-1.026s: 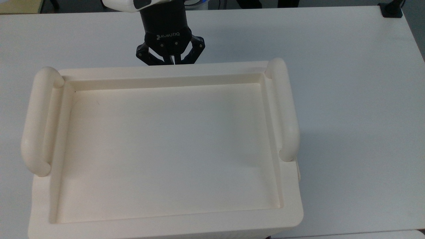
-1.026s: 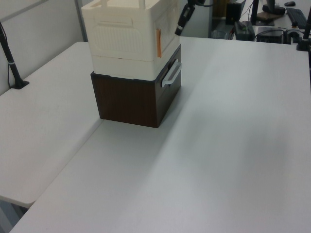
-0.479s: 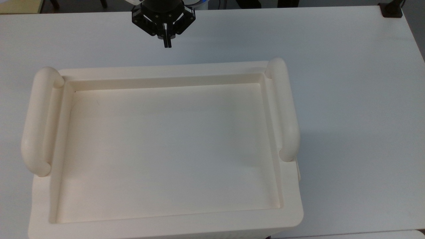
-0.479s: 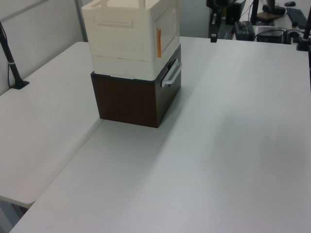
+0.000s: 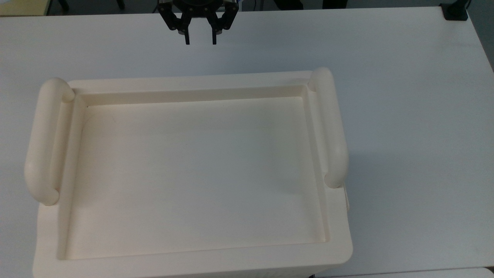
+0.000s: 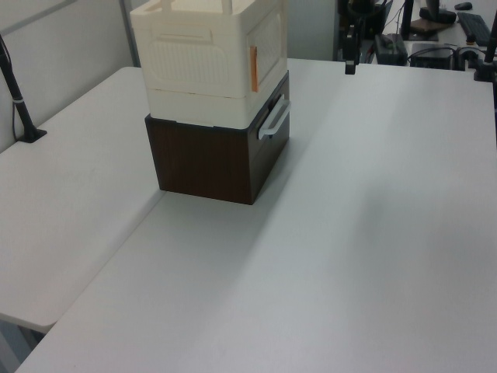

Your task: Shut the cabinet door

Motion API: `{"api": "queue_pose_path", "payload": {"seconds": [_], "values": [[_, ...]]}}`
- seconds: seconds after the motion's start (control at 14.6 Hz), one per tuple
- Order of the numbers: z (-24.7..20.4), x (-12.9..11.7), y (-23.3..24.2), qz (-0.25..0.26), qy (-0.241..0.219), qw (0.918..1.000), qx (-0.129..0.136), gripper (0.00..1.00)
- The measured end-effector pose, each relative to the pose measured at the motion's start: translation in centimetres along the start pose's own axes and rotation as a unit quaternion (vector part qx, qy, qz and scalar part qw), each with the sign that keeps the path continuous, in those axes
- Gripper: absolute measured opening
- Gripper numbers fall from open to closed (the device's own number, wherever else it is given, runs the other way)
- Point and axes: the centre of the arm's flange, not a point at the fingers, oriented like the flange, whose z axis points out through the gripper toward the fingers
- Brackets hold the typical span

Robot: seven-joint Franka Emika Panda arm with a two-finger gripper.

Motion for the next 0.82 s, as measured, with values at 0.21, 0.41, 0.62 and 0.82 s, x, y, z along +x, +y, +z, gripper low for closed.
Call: {"api": "queue_pose_path", "payload": {"seconds": [0.21, 0.41, 0.62, 0.82], "values": [[0.2, 0.0, 0.2, 0.002, -0.002, 1.0, 0.0, 0.93], [0.2, -0.1, 0.8, 0.008, -0.002, 1.0, -0.001, 1.0], [-0.2, -0.3, 1.3, 0.018, 0.001, 0.9998, -0.001, 1.0], [-0.6, -0.5, 1.4, 0.042, 0.004, 0.9991, -0.001, 1.0]]}}
